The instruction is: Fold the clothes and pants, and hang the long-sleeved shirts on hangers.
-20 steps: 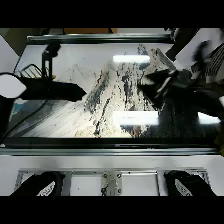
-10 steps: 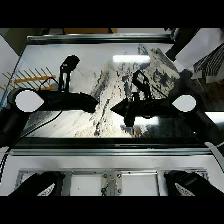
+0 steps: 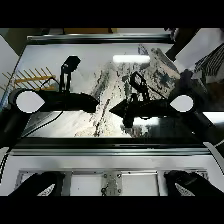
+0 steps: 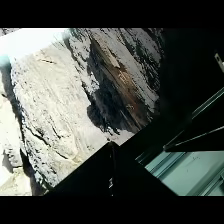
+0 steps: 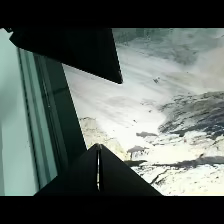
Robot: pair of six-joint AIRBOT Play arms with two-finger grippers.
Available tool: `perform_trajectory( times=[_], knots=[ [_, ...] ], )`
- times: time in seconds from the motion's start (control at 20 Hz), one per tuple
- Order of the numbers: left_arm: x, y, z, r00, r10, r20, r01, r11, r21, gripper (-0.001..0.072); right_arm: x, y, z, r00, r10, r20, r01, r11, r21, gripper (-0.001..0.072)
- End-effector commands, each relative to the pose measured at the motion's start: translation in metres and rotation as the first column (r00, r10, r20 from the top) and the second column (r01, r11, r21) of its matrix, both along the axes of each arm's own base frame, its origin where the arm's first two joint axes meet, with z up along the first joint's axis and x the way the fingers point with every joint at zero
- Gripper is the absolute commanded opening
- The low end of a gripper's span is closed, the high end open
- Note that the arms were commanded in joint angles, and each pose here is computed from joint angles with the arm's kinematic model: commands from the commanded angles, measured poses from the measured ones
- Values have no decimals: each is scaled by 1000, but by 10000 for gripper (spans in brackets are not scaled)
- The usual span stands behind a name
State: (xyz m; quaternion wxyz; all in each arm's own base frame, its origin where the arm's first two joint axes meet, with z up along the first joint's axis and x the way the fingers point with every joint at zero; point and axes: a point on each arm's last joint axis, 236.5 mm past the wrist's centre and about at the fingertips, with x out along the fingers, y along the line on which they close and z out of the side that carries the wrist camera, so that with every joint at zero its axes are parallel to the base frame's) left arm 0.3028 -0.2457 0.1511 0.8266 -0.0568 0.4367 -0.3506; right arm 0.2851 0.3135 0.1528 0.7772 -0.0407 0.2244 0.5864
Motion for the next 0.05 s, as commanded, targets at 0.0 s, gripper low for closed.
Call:
perform_trajectory(
  times=[0.0],
  knots=[
    [0,0,0,1000,-1,0,1,1000,0,13,0,0,0,1000,2,-1,-2,1000,0,20]
  ],
)
